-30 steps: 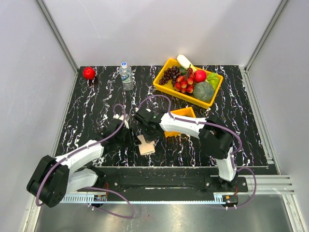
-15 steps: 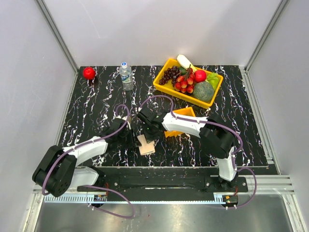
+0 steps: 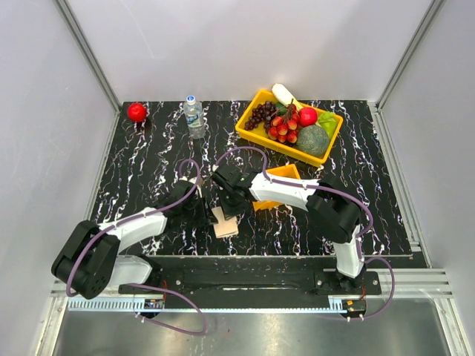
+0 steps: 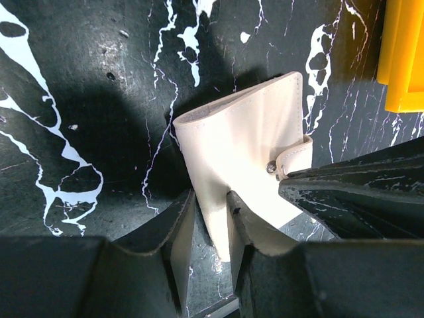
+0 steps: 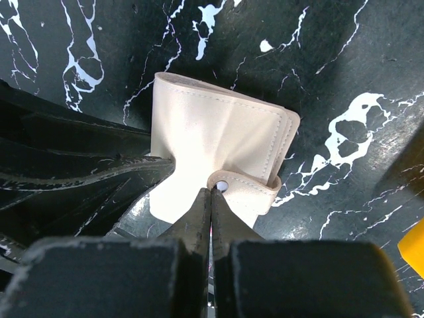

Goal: Put the credit cards into the card holder
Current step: Close the card holder at the center of the board.

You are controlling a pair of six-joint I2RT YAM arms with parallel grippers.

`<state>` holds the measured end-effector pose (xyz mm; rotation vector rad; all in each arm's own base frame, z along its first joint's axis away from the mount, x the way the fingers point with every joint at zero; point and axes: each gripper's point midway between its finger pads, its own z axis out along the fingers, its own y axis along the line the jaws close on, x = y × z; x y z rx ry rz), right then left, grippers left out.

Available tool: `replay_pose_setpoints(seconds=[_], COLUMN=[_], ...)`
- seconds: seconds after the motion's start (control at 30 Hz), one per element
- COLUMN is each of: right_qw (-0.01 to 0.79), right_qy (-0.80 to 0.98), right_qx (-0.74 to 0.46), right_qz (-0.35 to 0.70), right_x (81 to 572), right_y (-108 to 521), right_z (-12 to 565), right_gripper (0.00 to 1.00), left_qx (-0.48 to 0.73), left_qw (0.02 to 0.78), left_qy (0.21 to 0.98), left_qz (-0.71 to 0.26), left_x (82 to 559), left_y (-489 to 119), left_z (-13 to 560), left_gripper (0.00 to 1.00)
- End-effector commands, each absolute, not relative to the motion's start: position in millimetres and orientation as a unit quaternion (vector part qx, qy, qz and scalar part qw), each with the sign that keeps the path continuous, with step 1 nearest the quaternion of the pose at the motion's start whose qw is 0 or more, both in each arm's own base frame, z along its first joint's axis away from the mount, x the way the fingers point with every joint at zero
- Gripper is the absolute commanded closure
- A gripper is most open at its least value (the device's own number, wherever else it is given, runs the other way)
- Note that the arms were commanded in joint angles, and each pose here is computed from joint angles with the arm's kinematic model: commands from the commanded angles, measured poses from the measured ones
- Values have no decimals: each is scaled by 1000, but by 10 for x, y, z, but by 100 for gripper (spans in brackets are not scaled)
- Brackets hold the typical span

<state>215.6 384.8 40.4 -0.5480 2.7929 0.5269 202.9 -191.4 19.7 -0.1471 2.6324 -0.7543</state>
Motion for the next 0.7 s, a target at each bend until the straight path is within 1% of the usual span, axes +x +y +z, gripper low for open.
replay_pose_setpoints(seconds=[0.0, 0.47, 0.67], right_qw=[150, 130, 125], right_qy=[945, 955, 963], right_qx=[-183, -173, -168], right_qz=[227, 202, 171], right_x=[2229, 2211, 2203], right_y=[3975, 3909, 3788], right_z=[748, 467, 376], right_gripper=[100, 100, 100], left_qx=[-42, -42, -41], left_qw=[218, 221, 224], left_qy=[935, 933, 933], left_qz=[-276, -279, -280], left_x=[2163, 2182, 2186], left_y=[-1987, -2002, -2000], left_z=[304, 332, 346], left_gripper=[71, 72, 72])
